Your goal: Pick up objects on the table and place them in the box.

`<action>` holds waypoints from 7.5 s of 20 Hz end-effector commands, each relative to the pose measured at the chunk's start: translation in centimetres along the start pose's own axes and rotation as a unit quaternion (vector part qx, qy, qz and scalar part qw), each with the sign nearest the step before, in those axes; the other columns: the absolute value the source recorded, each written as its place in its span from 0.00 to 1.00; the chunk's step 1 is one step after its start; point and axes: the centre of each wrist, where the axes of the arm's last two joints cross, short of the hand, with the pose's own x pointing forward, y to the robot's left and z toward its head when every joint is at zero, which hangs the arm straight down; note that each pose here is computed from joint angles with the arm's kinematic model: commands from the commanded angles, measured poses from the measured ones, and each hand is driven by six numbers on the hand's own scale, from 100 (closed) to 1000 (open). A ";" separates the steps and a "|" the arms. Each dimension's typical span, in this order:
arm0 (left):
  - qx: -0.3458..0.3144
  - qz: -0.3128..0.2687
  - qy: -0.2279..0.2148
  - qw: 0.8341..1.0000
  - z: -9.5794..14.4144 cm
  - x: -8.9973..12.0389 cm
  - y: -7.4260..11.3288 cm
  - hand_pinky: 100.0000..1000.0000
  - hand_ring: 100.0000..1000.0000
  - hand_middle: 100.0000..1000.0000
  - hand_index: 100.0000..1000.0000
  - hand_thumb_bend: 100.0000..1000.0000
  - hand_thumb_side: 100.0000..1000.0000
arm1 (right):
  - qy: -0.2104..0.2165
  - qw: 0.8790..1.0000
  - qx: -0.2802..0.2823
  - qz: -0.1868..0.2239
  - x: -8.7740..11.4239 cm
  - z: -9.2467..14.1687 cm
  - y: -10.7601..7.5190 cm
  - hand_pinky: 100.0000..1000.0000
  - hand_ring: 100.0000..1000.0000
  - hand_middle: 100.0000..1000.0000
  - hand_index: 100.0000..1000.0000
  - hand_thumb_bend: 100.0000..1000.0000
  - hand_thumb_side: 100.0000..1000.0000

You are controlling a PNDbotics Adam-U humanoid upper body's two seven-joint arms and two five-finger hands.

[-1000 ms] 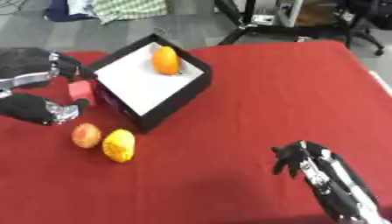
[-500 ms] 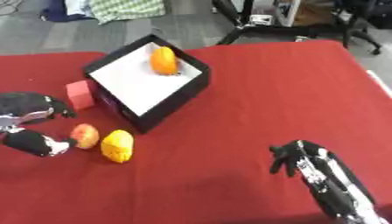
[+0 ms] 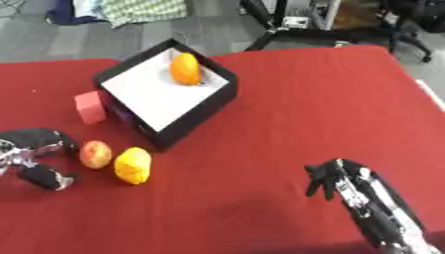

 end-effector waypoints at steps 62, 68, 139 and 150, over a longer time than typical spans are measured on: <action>0.293 0.017 0.047 0.955 -6.4 5.7 14.7 0.72 0.51 0.50 0.72 0.00 0.12 | -0.012 1.000 0.017 -0.004 0.7 -0.7 0.3 0.88 0.41 0.18 0.52 0.00 0.61; 0.277 0.001 0.029 0.960 -6.5 6.4 14.8 0.78 0.65 0.69 0.89 0.00 0.52 | -0.013 1.000 0.016 -0.004 0.8 -0.7 0.2 0.88 0.41 0.18 0.52 0.00 0.60; 0.065 -0.078 -0.181 0.978 5.1 7.9 4.9 0.83 0.74 0.74 0.89 0.00 0.51 | -0.003 1.000 0.004 0.013 0.8 -0.3 -0.1 0.88 0.41 0.18 0.52 0.00 0.65; 0.064 -0.076 -0.172 0.980 3.3 8.3 3.3 0.81 0.70 0.68 0.84 0.00 0.42 | -0.003 1.000 0.005 0.013 0.8 -0.3 -0.1 0.88 0.41 0.18 0.52 0.00 0.66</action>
